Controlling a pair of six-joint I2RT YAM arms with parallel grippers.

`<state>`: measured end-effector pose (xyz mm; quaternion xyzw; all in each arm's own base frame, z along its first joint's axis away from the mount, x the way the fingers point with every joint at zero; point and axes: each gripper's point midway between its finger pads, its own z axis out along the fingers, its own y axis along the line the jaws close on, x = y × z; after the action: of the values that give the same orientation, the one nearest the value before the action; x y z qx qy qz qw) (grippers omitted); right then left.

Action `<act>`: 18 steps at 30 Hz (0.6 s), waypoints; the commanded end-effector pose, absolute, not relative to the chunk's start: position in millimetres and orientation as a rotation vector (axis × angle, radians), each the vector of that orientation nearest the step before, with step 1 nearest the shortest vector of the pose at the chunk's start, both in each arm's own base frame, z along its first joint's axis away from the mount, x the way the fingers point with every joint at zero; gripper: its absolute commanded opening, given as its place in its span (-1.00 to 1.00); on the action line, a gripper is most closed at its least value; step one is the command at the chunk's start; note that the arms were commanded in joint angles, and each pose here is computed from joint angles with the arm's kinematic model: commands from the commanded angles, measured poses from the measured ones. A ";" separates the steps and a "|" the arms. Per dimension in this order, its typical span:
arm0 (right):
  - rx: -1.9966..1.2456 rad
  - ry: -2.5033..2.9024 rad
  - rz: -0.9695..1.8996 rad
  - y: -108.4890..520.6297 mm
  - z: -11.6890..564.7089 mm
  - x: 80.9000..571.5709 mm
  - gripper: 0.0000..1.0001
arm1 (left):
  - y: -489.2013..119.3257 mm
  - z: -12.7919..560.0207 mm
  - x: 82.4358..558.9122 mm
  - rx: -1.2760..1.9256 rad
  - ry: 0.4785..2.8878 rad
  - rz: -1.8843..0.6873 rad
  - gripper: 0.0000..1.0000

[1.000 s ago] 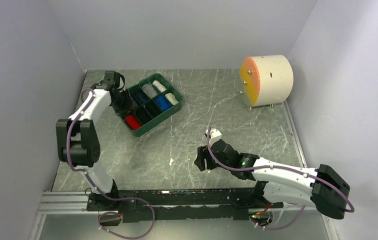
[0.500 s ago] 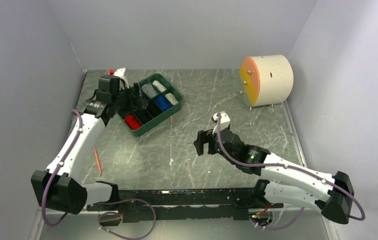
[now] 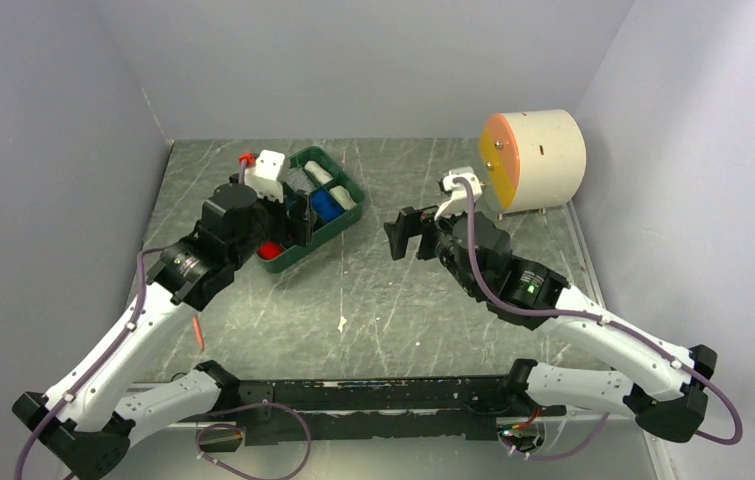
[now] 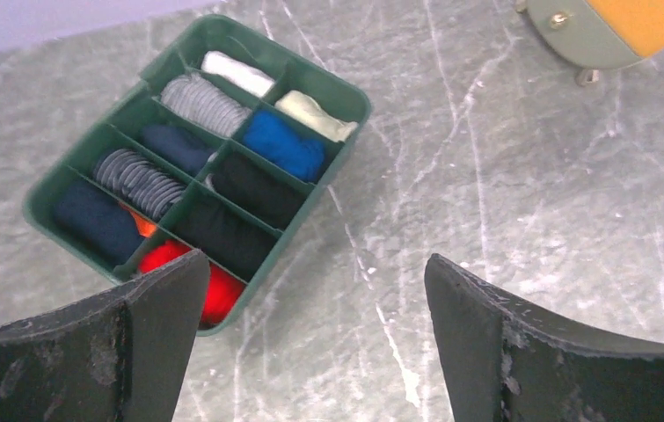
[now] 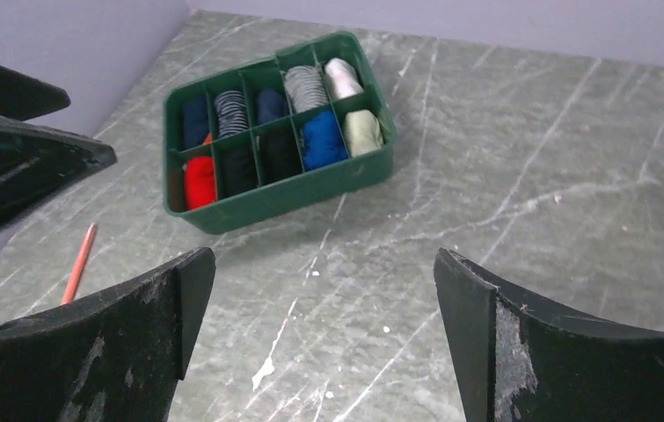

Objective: Roll the underwear
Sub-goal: Reset both arms

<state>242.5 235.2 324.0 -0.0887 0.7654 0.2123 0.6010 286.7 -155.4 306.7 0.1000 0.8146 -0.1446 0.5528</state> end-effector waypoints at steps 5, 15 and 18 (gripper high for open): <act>-0.342 1.760 0.493 258.1 341.8 246.5 1.00 | -98.6 327.7 288.1 0.198 1.854 0.048 0.94; -0.096 1.908 0.378 160.3 309.9 323.9 1.00 | -84.8 300.3 295.0 0.076 1.939 -0.026 0.94; 0.037 1.956 0.367 109.9 291.9 339.9 1.00 | -54.6 288.0 302.0 -0.034 1.988 -0.083 0.94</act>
<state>334.8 144.0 294.3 -0.0202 0.8187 0.1110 0.5630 297.8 -81.2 296.4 0.0411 0.8281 -0.0015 0.5590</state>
